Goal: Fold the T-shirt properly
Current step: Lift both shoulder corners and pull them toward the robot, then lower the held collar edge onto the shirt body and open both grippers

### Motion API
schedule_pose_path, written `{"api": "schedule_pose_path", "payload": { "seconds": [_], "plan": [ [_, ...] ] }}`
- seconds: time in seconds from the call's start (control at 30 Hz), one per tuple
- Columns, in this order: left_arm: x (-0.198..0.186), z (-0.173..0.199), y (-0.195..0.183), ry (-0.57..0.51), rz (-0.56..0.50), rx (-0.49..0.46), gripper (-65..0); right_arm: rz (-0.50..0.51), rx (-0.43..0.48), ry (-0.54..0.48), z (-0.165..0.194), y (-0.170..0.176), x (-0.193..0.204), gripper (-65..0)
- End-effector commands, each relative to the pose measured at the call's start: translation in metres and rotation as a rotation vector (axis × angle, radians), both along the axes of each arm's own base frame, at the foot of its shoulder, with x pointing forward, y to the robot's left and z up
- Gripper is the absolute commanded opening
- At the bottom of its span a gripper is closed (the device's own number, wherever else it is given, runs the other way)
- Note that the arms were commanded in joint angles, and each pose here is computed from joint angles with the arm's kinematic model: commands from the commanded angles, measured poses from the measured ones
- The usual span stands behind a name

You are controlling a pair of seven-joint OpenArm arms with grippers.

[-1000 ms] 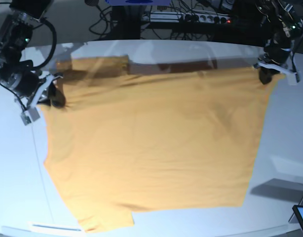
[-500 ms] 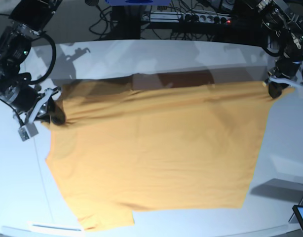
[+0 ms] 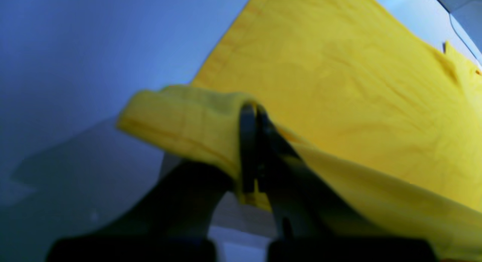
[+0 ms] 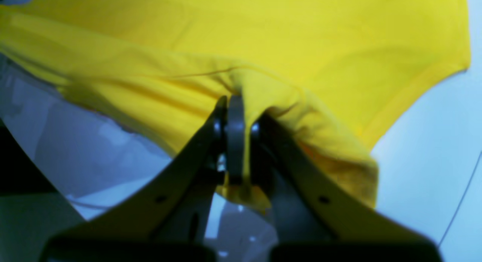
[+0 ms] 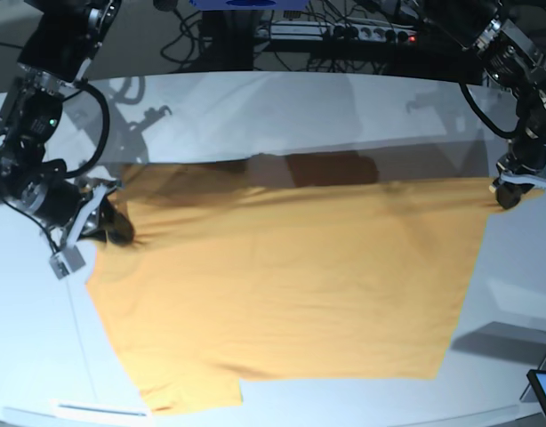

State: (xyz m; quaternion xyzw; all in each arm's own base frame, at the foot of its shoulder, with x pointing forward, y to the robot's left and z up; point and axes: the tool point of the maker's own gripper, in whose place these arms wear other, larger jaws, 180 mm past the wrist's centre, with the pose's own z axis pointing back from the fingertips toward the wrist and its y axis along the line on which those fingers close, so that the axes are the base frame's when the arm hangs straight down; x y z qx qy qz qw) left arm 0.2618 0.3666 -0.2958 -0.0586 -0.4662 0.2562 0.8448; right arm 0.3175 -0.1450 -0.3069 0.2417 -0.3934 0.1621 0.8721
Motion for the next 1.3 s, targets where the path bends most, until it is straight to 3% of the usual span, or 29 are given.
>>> {"api": "schedule_pose_path", "payload": {
  "seconds": [0.0,0.17,0.4,0.6,0.8,0.93,1.07,1.27],
  "plan": [
    [0.005,0.012,0.011,-0.030,0.017,0.034,-65.0,-0.005,-0.006,-0.060,0.016,-0.004,0.011,-64.7],
    [0.006,-0.004,0.024,0.039,0.062,0.051,-65.0,-0.004,-0.090,-0.033,0.008,-0.007,0.017,-64.7],
    [0.020,0.005,0.027,0.007,0.071,0.051,-65.0,0.013,-0.059,0.017,-0.006,-0.001,0.024,-64.7],
    [0.033,0.015,0.027,-0.032,0.070,0.042,-65.0,0.009,-0.050,-0.003,0.000,-0.001,0.032,-64.7],
    [0.041,-0.006,0.032,-0.004,0.082,-0.035,-65.0,0.003,-0.049,0.026,-0.007,-0.008,0.036,-64.7],
    [0.043,-0.005,0.037,-0.029,0.098,-0.027,-65.0,-0.003,-0.065,0.026,-0.006,-0.016,0.038,-64.7],
    [0.059,0.000,0.028,-0.023,0.031,0.017,-65.0,-0.008,-0.057,0.041,-0.009,-0.019,0.042,-64.7],
    [0.069,-0.007,0.032,-0.028,0.083,-0.037,-65.0,-0.009,-0.063,0.038,-0.007,-0.022,0.044,-64.7]
  ]
}}
